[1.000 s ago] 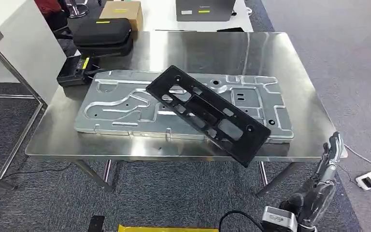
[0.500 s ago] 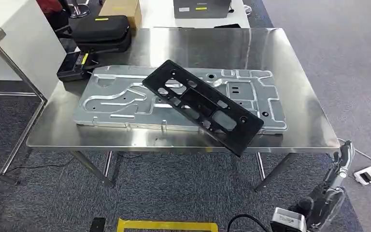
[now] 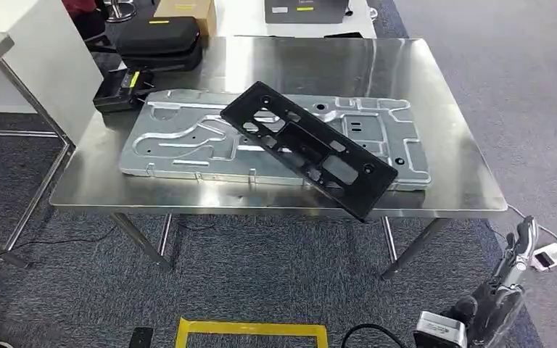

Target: Take the parts from the cabinet and place them on the table.

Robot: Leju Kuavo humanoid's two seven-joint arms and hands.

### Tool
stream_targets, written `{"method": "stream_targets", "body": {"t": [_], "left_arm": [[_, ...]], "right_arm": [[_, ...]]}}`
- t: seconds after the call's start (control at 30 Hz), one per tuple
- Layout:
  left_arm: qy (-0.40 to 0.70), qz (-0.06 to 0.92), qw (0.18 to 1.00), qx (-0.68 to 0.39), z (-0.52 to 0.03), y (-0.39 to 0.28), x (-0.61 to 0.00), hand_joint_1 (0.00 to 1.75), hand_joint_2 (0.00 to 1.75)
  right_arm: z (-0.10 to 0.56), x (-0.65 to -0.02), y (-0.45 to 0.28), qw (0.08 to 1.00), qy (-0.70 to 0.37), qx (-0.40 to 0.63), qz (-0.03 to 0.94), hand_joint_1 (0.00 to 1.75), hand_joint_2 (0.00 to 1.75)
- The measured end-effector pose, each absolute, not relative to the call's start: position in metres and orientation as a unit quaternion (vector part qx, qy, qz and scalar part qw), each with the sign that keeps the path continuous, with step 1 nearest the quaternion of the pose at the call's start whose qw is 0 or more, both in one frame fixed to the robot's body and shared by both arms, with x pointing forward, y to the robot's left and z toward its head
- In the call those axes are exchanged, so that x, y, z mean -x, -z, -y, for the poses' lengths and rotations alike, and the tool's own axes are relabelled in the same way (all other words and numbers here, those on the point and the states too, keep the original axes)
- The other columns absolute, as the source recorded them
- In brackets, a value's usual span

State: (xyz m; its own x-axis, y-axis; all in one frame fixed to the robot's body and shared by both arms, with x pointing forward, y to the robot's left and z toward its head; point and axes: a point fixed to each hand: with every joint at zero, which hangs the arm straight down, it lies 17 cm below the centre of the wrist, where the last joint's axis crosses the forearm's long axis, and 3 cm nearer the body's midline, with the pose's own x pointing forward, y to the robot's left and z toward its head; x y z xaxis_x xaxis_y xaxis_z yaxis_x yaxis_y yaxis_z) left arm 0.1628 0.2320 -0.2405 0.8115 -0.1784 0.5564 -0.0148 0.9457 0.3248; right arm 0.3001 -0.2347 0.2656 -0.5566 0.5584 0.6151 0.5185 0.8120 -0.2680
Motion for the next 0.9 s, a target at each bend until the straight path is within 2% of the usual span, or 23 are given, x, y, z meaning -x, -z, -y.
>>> {"method": "stream_targets", "body": {"t": [0.53, 0.9], "left_arm": [[0.043, 0.304, 0.938, -0.160, -0.233, 0.241, -0.162, 0.00, 0.00], [0.035, 0.302, 0.939, -0.162, -0.234, 0.241, -0.159, 0.00, 0.00]], "right_arm": [[0.238, -0.297, -0.266, 0.357, -0.021, 0.311, 0.880, 0.00, 0.00], [0.255, -0.294, -0.248, 0.388, -0.019, 0.327, 0.862, 0.00, 0.00]]}}
